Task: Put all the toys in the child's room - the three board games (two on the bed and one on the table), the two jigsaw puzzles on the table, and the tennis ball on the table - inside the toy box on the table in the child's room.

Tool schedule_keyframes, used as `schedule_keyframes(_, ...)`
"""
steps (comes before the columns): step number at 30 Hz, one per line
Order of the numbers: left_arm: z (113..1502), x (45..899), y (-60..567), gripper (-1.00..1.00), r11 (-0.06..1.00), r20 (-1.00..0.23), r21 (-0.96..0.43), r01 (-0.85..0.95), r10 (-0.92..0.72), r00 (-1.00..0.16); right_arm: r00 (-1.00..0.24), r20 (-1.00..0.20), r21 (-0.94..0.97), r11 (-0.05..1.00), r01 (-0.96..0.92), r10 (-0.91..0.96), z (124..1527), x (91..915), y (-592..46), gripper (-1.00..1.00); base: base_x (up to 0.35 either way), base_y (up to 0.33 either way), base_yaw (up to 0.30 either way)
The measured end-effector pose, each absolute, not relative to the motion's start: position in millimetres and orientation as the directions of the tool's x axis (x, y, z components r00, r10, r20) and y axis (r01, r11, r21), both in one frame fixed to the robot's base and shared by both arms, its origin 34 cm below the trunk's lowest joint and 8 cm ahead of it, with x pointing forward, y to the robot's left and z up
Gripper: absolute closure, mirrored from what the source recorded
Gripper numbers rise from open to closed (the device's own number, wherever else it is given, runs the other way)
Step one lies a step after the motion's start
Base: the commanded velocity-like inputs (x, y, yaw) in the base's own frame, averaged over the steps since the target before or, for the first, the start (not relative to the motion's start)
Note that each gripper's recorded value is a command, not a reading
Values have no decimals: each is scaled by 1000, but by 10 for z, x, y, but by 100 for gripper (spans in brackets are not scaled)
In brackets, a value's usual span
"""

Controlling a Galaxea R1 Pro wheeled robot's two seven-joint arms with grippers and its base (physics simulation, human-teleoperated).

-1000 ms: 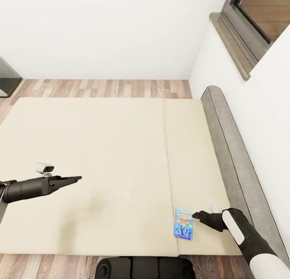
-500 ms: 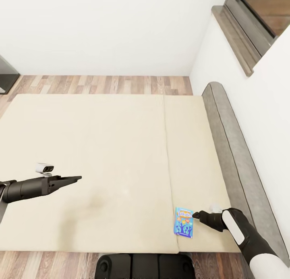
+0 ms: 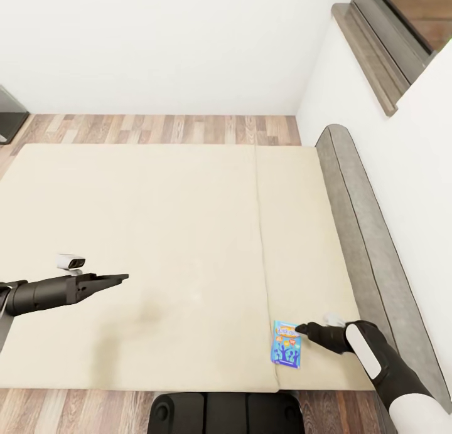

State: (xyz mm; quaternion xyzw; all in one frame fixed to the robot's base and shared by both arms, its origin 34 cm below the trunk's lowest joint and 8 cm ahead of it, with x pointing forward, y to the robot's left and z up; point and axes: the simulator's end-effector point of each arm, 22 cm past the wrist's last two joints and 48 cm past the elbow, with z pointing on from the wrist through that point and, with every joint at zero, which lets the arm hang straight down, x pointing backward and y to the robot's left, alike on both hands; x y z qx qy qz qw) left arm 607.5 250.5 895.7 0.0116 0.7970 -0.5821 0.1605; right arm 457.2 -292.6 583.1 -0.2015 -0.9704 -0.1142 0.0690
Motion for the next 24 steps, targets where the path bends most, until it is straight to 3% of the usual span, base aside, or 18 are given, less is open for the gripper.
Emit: schedule_keyframes(24, 8953, 6069, 2487, -100, 319, -271, -924, 208, -165, -948, -918, 131, 297, 869, 397, 374, 5906, 4802, -2761, -100, 0, 0, 0)
